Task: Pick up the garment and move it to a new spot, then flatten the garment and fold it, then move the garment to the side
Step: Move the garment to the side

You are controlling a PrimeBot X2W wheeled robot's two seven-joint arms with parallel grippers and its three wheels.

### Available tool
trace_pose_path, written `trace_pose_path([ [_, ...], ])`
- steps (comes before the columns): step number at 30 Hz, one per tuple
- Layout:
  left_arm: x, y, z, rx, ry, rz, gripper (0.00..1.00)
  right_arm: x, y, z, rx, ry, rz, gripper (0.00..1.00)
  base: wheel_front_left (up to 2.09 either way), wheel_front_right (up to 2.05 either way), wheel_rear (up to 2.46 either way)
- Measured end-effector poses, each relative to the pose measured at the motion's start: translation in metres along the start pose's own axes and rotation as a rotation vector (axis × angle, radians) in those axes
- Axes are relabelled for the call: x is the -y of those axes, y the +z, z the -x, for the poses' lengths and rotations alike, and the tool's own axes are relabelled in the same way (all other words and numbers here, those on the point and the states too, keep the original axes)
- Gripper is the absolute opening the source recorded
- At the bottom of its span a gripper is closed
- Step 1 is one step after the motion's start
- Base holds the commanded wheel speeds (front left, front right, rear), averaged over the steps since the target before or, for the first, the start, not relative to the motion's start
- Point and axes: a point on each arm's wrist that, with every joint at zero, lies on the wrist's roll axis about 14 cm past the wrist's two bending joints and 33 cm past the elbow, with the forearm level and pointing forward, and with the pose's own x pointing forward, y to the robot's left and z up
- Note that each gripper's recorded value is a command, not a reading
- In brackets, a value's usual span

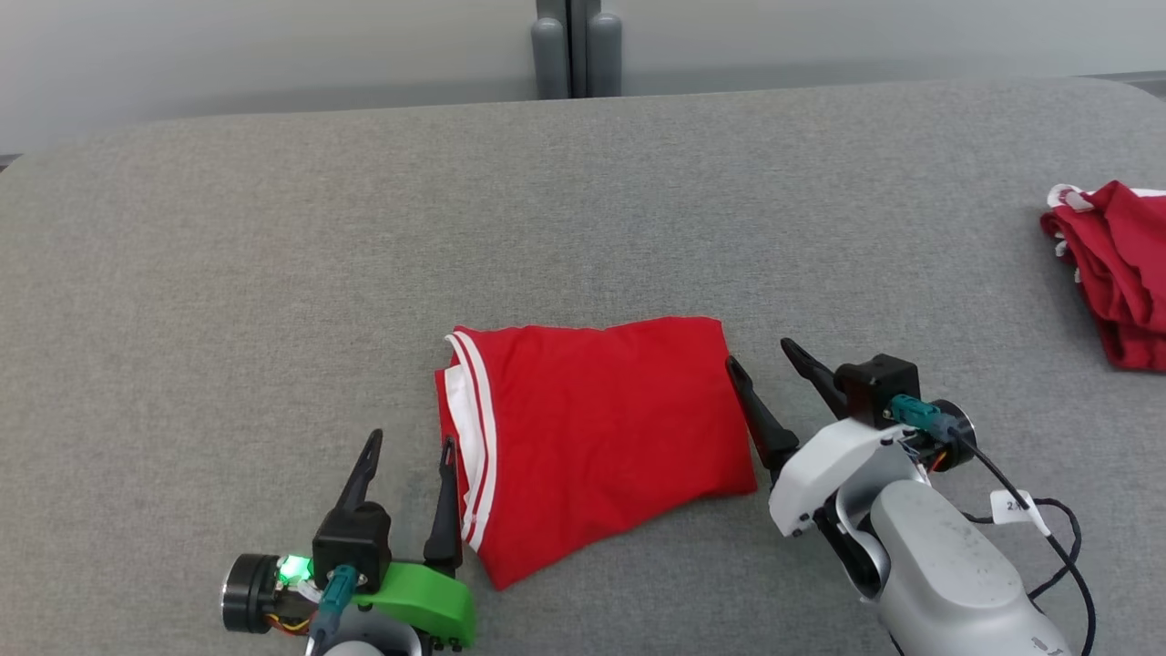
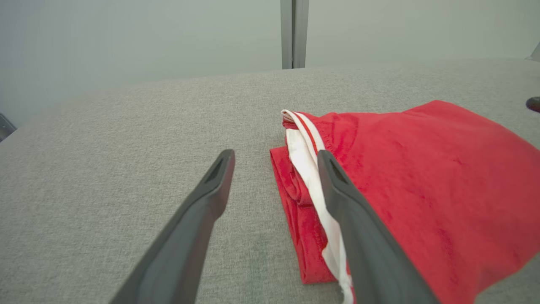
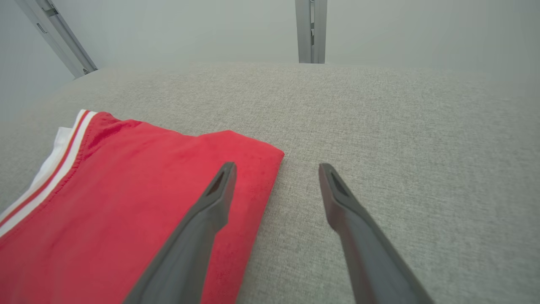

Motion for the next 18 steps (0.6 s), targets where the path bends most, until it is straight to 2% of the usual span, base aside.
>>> trace_pose_path([
  [3, 0.002, -0.001, 0.004, -0.004, -0.014, -0.003, 1.00, -0.007, -0.011, -0.010, -0.048, 0.026, -0.001, 1.00, 0.00, 0.00, 0.00],
  [7, 0.001, -0.002, 0.009, -0.007, -0.012, -0.005, 1.00, -0.018, -0.054, -0.004, -0.198, 0.058, 0.003, 1.00, 0.00, 0.00, 0.00],
  [8, -0.001, -0.003, 0.010, -0.010, -0.006, -0.002, 1.00, -0.021, -0.060, -0.003, -0.220, 0.067, 0.002, 0.89, 0.00, 0.00, 0.00],
  [9, -0.002, -0.004, 0.011, -0.014, -0.001, 0.002, 1.00, -0.023, -0.063, -0.003, -0.235, 0.072, 0.006, 0.36, 0.00, 0.00, 0.00],
  [10, -0.004, -0.004, 0.012, -0.015, 0.003, 0.002, 1.00, -0.024, -0.066, -0.003, -0.246, 0.079, 0.012, 0.00, 0.00, 0.00, 0.00],
  [15, -0.002, -0.006, 0.010, -0.018, -0.003, 0.003, 1.00, -0.015, -0.067, 0.000, -0.249, 0.041, -0.002, 0.00, 0.00, 0.00, 0.00],
  [18, 0.004, -0.005, 0.007, -0.016, -0.025, 0.005, 1.00, 0.007, -0.065, 0.007, -0.243, -0.030, -0.016, 0.00, 0.00, 0.00, 0.00],
])
